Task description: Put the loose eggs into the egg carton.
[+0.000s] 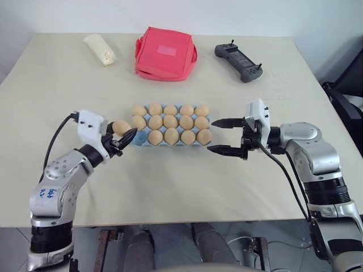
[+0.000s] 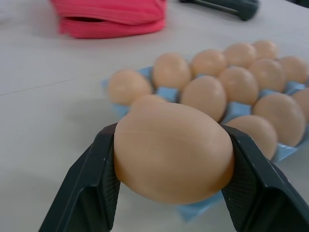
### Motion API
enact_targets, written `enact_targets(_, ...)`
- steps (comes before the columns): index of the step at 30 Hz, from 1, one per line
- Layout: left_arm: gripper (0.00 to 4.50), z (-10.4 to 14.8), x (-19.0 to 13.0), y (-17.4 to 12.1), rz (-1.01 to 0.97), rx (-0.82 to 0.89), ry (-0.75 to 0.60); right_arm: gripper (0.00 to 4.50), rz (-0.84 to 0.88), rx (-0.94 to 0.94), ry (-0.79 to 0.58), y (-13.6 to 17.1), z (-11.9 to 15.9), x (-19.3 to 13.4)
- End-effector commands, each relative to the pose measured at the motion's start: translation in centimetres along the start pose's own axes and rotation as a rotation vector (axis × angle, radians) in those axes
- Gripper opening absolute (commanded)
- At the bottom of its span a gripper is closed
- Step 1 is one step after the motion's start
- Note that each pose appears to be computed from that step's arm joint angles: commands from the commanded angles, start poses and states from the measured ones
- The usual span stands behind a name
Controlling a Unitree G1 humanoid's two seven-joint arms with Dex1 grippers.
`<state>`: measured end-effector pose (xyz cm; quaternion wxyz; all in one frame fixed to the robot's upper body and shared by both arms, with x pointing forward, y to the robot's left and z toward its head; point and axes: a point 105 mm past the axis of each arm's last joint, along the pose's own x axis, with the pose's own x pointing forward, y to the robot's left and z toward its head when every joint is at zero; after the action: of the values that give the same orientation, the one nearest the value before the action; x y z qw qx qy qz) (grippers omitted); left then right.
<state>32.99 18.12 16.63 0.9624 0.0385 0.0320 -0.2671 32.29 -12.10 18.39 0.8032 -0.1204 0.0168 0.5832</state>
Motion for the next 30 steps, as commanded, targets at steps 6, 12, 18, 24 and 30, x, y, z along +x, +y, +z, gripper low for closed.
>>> enact_targets(6, 2.47, 0.0, 2.3, -0.5, -0.117, 0.045, 0.045, 4.50, -0.105, -0.039, -0.035, 0.5, 1.0, -1.8)
enact_targets(12, 3.16, 0.4, 2.4, -0.1, -0.130, 0.053, 0.036, 4.50, -0.160, -0.035, -0.041, 0.7, 1.1, -2.6)
enact_targets(18, 4.47, 1.6, 1.6, -0.2, -0.144, 0.065, 0.029, 4.50, -0.179, -0.037, -0.037, 0.7, 1.0, -2.9)
enact_targets(24, 4.47, 2.9, 0.7, 0.2, -0.126, 0.098, 0.017, 4.50, -0.178, -0.043, -0.038, 0.4, 1.1, -2.8)
enact_targets(30, 4.47, 4.9, -1.2, 2.3, -0.081, 0.129, -0.032, 4.50, -0.179, -0.046, -0.039, 0.2, 1.1, -2.8)
